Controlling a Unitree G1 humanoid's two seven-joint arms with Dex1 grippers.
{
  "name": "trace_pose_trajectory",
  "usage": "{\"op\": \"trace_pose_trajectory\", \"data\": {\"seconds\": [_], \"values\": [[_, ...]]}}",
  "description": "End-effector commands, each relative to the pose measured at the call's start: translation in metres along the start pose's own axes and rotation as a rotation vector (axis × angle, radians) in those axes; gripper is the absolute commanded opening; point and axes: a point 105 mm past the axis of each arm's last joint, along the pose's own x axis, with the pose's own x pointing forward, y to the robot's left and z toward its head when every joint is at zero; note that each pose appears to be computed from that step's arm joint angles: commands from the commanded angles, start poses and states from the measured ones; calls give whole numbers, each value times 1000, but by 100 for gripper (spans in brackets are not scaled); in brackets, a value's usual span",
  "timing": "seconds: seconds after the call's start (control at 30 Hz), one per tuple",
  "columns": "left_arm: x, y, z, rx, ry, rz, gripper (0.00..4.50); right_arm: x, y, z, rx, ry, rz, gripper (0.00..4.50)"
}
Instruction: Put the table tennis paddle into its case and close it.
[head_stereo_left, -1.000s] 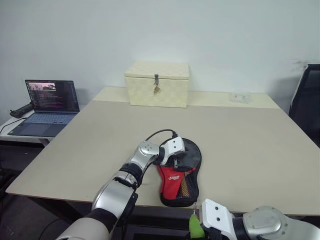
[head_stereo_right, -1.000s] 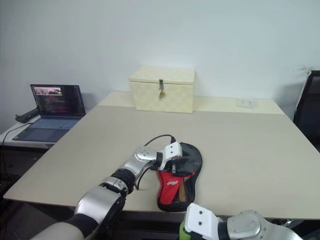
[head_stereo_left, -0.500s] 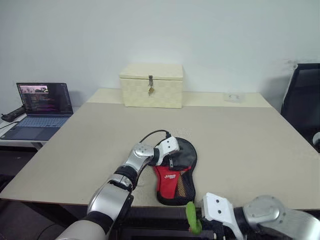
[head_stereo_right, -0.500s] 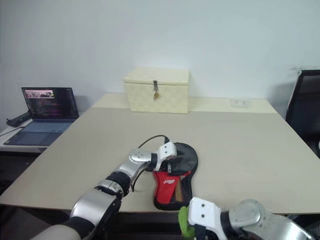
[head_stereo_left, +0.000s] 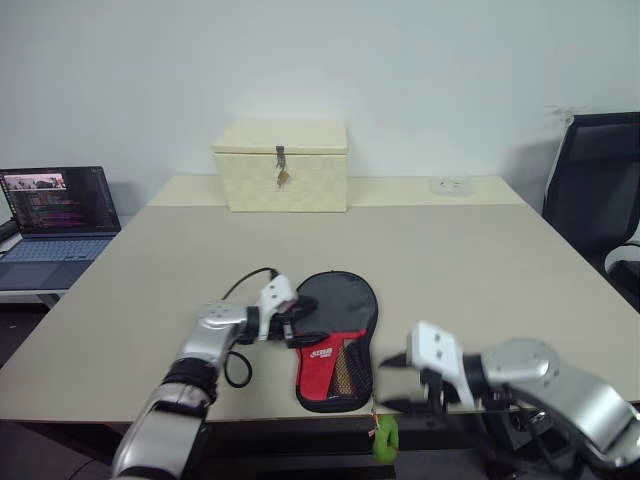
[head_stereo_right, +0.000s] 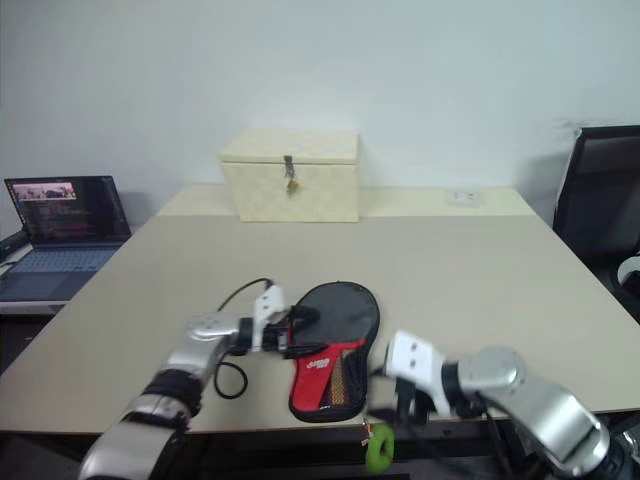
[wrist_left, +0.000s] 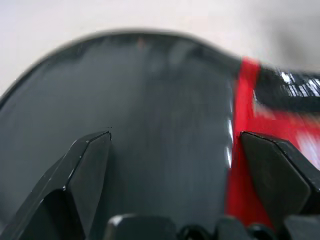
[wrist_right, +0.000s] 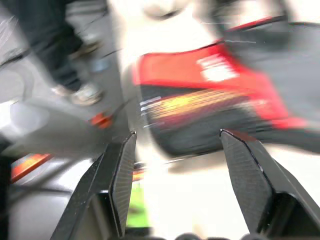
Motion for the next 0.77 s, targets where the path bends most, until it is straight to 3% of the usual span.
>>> {"op": "trace_pose_trajectory", "data": {"seconds": [0.03, 0.17, 0.4, 0.6, 0.77], "values": [[-18, -3, 41, -1, -114, 16, 450, -5, -17, 10, -13, -51, -27, 291], [-58, -17, 47, -73, -134, 115, 450, -2, -52, 22, -6, -132, -115, 291], [-79, -24, 53, -75, -141, 292, 450, -19, -90, 7, -13, -132, -168, 291], [-81, -19, 57, -22, -121, 338, 450, -39, -125, -11, -20, -70, -317, 291], [-74, -15, 43, -17, -99, 358, 450, -52, -119, -15, -38, -15, -334, 291]]}}
